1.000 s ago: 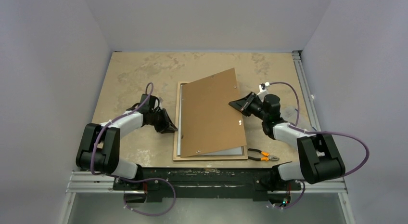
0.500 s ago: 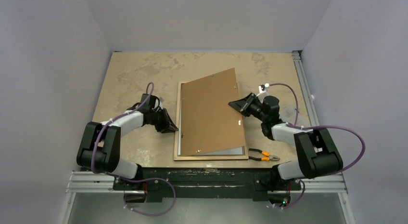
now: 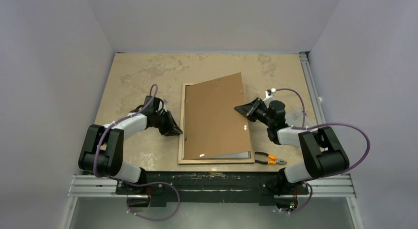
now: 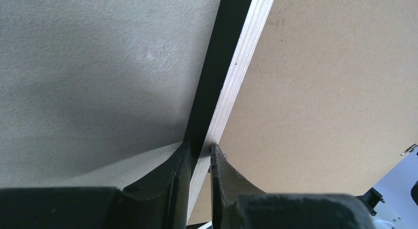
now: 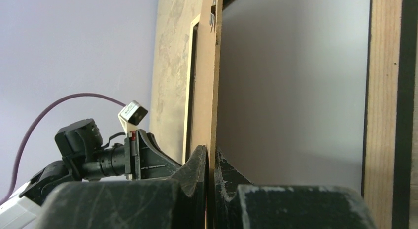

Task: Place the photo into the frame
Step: Place the photo frame item in the photo frame.

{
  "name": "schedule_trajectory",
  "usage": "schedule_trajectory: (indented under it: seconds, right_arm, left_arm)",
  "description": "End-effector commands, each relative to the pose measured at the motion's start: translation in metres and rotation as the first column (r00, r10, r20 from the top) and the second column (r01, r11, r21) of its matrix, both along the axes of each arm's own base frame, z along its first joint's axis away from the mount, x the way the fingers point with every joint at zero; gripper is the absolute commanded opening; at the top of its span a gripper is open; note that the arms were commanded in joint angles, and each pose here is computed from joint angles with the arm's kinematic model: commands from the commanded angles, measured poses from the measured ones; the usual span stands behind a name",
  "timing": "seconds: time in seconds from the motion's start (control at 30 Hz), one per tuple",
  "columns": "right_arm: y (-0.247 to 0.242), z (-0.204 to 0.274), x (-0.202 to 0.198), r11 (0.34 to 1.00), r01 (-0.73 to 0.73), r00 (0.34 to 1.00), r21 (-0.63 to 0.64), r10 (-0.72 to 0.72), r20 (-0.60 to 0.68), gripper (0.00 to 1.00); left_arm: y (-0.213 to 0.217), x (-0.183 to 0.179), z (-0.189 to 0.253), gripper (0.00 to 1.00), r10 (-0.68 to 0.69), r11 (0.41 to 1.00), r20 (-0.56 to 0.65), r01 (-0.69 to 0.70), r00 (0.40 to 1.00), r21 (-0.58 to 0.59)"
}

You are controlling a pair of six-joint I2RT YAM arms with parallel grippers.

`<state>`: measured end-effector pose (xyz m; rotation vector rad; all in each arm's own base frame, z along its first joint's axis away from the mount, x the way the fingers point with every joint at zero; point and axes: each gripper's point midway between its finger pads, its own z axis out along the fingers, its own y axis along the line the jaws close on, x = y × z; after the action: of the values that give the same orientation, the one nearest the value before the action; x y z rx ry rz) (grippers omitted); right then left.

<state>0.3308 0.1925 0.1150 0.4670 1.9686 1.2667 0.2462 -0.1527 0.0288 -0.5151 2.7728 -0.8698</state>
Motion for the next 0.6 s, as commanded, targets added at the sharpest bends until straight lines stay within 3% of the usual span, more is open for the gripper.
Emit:
schedule_trajectory:
  seconds: [0.0,0.57]
  right_arm:
    - [0.005,-0.008,-0.003,0.999,-0.029,0.999,-0.045,0.031,0.043,0.0]
    - [0.026,-0.043,-0.023,0.991,-0.085,0.996,-0.108,0.081,-0.035,0.01]
  left_arm:
    - [0.011,-0.01,-0.024,0.06,-0.011,0.996,-0.037,0.014,0.999,0.093]
    - [0.011,-0.01,-0.022,0.06,-0.011,0.996,-0.035,0.014,0.999,0.09]
